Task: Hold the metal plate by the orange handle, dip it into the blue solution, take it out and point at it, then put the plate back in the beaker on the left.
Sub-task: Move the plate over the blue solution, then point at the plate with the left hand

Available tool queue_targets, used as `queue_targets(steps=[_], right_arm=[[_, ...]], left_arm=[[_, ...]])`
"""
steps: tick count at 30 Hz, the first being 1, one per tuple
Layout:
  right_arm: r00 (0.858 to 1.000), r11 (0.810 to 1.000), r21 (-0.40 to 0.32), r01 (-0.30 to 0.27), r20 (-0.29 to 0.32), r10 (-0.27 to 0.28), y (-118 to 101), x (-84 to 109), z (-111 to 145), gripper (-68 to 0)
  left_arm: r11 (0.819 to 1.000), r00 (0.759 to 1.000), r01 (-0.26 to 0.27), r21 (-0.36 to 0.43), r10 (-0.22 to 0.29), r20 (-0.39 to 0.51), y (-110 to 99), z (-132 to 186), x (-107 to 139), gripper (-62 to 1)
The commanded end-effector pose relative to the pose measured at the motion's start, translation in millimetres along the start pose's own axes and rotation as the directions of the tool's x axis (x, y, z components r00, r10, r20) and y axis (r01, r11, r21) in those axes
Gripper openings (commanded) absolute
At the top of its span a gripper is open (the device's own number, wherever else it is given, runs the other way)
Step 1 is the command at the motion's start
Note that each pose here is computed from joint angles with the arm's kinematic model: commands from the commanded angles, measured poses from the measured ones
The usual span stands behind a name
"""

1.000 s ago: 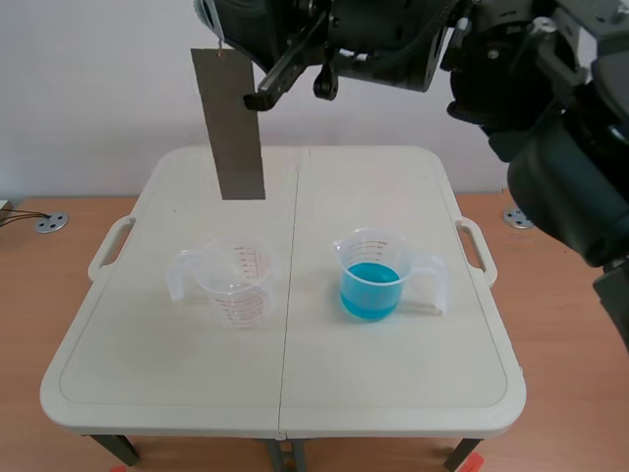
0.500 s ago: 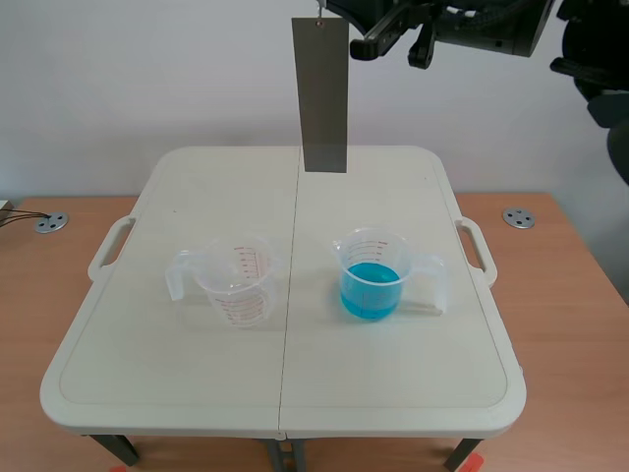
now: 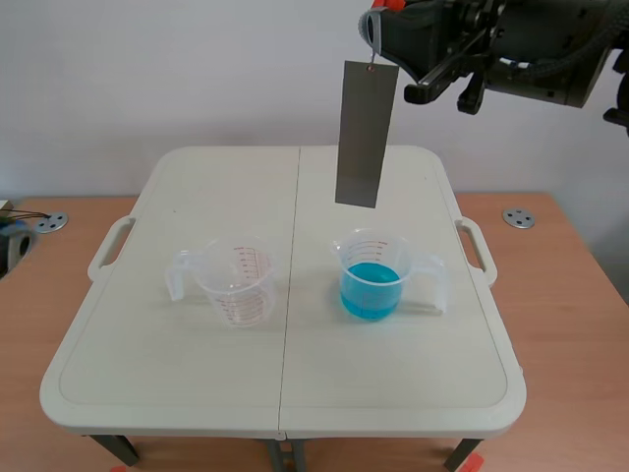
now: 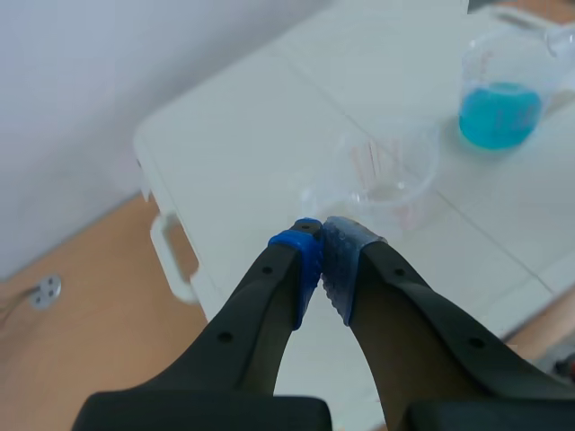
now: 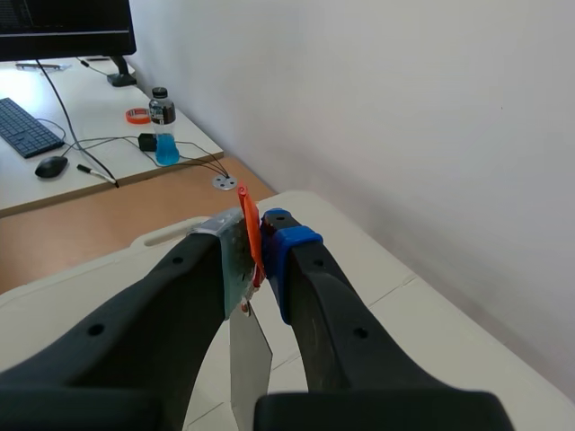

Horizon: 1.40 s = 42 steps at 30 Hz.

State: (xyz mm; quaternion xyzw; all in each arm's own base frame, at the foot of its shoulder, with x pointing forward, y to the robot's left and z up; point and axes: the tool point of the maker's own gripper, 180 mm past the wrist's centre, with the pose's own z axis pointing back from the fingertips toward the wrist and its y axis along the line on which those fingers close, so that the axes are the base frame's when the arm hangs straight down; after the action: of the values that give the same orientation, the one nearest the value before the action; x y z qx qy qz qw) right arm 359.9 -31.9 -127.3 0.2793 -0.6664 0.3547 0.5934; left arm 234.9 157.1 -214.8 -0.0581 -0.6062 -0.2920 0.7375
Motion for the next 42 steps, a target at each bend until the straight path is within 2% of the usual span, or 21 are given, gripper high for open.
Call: queue_targets(steps=[1,9,16,25,29,37,42], right_arm=[[0.998,0.999,0.009,-0.043,0.053,0.043,0,22.5,2,-66.2],[0.998,0.999,-0.005,-0.052,0.039,0.052,2,22.8,9,-66.2],[0.999,1.0,-0.007,-0.019,0.026,0.019,2,19.5,12,-66.2],[0.999,1.0,-0.007,-0.019,0.026,0.019,2,19.5,12,-66.2],[0.999,1.0,-0.008,-0.019,0.026,0.02,2,19.6,12,-66.2],[0.999,1.0,-0.008,-0.019,0.026,0.02,2,19.6,12,-66.2],[0.999,1.0,-0.008,-0.019,0.026,0.02,2,19.6,12,-66.2]], left_arm=[[1.0,1.0,-0.008,-0.017,0.008,0.007,-5,-9,0,-59.1],[0.993,0.999,0.001,-0.115,0.003,0.032,-26,-61,-2,-59.1],[0.983,0.999,-0.001,-0.185,0.009,0.042,-39,-100,-5,-59.1],[0.958,0.999,-0.003,-0.286,0.016,0.041,-59,-133,-8,-59.1],[0.952,0.999,-0.012,-0.307,0.024,0.037,-66,-145,-8,-59.1],[0.937,0.998,0.05,-0.345,-0.035,0.049,-84,-170,-3,-59.1],[0.933,0.996,0.075,-0.352,-0.054,0.069,-90,-182,6,-59.1]])
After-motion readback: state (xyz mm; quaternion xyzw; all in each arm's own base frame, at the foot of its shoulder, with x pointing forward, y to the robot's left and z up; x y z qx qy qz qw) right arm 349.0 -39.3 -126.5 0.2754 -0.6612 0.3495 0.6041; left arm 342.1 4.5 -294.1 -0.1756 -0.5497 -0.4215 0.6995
